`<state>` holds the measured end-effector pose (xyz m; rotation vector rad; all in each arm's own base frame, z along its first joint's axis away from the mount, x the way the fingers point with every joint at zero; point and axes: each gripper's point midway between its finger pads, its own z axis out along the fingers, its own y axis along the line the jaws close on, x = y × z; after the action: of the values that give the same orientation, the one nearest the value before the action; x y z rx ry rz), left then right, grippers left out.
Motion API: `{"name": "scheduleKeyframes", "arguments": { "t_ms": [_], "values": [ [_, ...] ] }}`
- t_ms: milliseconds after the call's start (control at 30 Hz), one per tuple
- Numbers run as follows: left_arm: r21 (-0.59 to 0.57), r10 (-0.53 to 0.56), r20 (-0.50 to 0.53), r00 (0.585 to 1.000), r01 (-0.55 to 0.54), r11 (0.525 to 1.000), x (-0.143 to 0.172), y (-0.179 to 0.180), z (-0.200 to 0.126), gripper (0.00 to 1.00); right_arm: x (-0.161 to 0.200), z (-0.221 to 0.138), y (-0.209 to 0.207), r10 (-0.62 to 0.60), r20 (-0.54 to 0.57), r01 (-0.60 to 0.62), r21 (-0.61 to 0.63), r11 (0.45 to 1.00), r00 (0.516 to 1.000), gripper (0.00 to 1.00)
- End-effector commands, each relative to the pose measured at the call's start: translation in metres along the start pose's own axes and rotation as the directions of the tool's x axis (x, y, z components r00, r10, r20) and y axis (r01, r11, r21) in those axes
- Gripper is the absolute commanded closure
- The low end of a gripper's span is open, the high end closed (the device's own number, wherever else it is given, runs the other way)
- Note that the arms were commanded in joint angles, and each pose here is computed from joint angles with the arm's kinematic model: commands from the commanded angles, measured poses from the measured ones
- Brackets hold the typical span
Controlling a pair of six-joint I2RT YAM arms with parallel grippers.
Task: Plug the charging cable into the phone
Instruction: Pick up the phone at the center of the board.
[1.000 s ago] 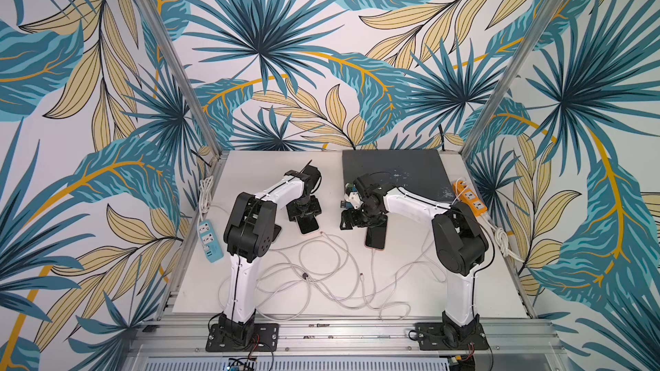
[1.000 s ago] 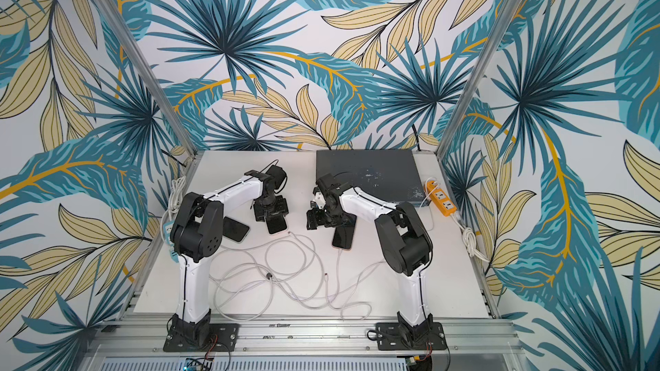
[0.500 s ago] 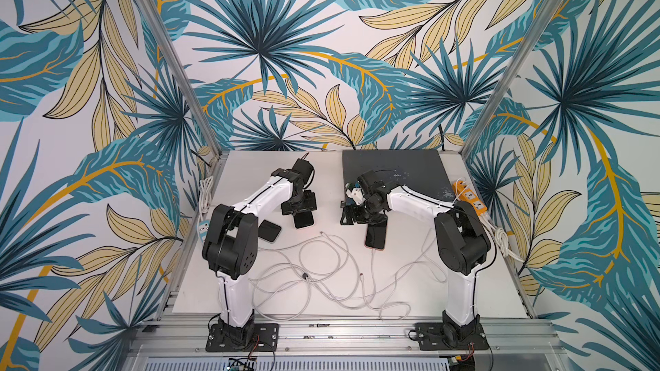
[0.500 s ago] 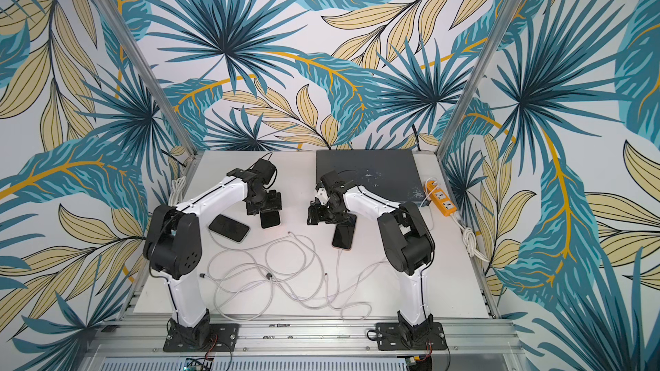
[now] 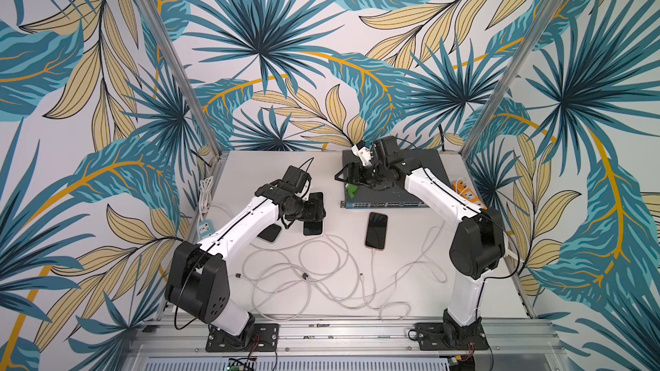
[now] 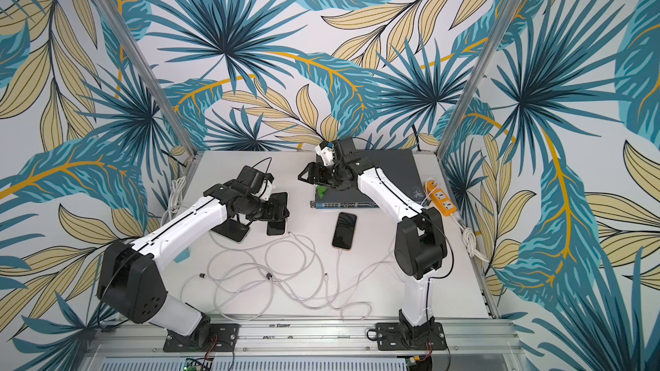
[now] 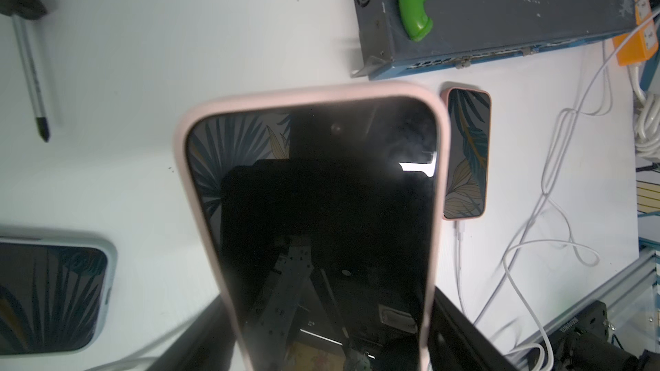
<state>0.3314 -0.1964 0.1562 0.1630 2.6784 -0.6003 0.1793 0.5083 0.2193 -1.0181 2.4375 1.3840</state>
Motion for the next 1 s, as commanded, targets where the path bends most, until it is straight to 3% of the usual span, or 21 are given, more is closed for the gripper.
{"name": "scheduleKeyframes", "arguments": {
  "t_ms": [0,400,600,867,967],
  "values": [
    [0.108,0.074,0.107,0.991,-0.085,0.991,-0.019,-0.026,-0.017,0.7,0.015,0.029,-0.009,0.092,-0.07,-0.093,-0.014,0.996,0.993,0.26],
    [0.148,0.083,0.08,0.993,-0.094,0.985,-0.009,-0.03,0.0,0.7,0.043,0.062,0.007,0.066,-0.175,-0.078,-0.061,0.995,0.982,0.31],
    [0.156,0.083,0.086,0.993,-0.096,0.983,-0.014,-0.033,-0.001,0.69,0.055,0.069,0.008,0.081,-0.216,-0.099,-0.079,0.992,0.973,0.46],
    [0.146,0.08,0.077,0.994,-0.09,0.985,-0.017,-0.032,0.003,0.68,0.068,0.073,0.014,0.071,-0.254,-0.099,-0.098,0.99,0.965,0.49],
    [0.146,0.079,0.078,0.994,-0.089,0.985,-0.019,-0.033,0.002,0.68,0.072,0.074,0.014,0.07,-0.26,-0.1,-0.104,0.99,0.963,0.57]
  ]
}}
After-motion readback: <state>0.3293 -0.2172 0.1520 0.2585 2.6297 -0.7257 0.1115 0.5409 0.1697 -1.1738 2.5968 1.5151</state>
